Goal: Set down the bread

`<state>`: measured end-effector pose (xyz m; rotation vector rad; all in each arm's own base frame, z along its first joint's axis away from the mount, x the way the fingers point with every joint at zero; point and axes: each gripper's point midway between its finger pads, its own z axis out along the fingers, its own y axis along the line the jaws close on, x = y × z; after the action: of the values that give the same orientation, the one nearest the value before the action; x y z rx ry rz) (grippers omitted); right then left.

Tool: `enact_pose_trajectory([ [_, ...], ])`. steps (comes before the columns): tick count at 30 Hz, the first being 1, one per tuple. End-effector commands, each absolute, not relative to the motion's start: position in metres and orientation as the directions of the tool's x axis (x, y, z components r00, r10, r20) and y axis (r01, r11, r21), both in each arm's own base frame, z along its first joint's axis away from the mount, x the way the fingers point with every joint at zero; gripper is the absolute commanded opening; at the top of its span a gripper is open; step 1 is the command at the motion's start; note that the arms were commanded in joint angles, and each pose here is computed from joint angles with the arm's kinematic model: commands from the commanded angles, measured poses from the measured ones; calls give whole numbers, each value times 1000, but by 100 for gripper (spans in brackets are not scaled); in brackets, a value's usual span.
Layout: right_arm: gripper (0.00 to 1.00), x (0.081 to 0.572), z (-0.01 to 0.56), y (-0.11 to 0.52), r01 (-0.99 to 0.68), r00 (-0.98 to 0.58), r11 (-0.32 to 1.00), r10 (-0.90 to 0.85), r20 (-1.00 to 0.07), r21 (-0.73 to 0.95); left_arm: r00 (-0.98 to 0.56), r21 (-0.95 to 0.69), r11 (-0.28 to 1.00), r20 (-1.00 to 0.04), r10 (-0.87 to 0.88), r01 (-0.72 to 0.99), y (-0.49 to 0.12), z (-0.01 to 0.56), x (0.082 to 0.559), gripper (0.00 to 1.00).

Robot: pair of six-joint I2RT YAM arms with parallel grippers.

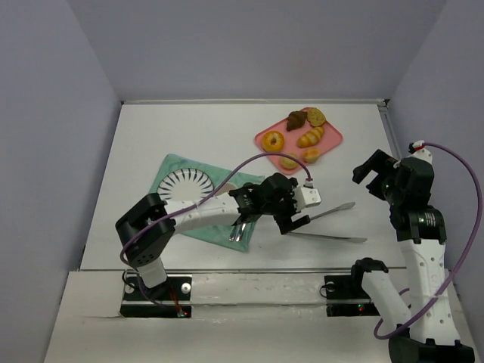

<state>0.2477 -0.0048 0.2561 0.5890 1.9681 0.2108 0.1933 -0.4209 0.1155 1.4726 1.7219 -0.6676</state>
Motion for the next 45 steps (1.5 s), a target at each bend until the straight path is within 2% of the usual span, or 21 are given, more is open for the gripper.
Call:
enact_pose_trajectory([
  [1,100,247,256,2,259,-379,886,459,-803,384,-8,109,156,-798,603,982,-437,112,191,99],
  [7,100,245,257,2,251,-368,889,454,-811,383,13,71,69,-787,617,995,-444,103,179,99],
  [14,100,243,257,12,193,-387,895,446,-807,402,3,32,32,-761,649,999,-444,79,172,99],
  [18,100,240,261,15,168,-369,898,441,-818,408,-25,10,46,-709,705,999,-441,57,174,99],
  [37,100,234,268,16,138,-340,904,426,-839,404,-22,-11,20,-646,763,1000,-467,21,180,99],
  [45,100,232,271,13,146,-317,904,426,-847,401,-4,-36,-27,-671,741,999,-489,21,179,99],
])
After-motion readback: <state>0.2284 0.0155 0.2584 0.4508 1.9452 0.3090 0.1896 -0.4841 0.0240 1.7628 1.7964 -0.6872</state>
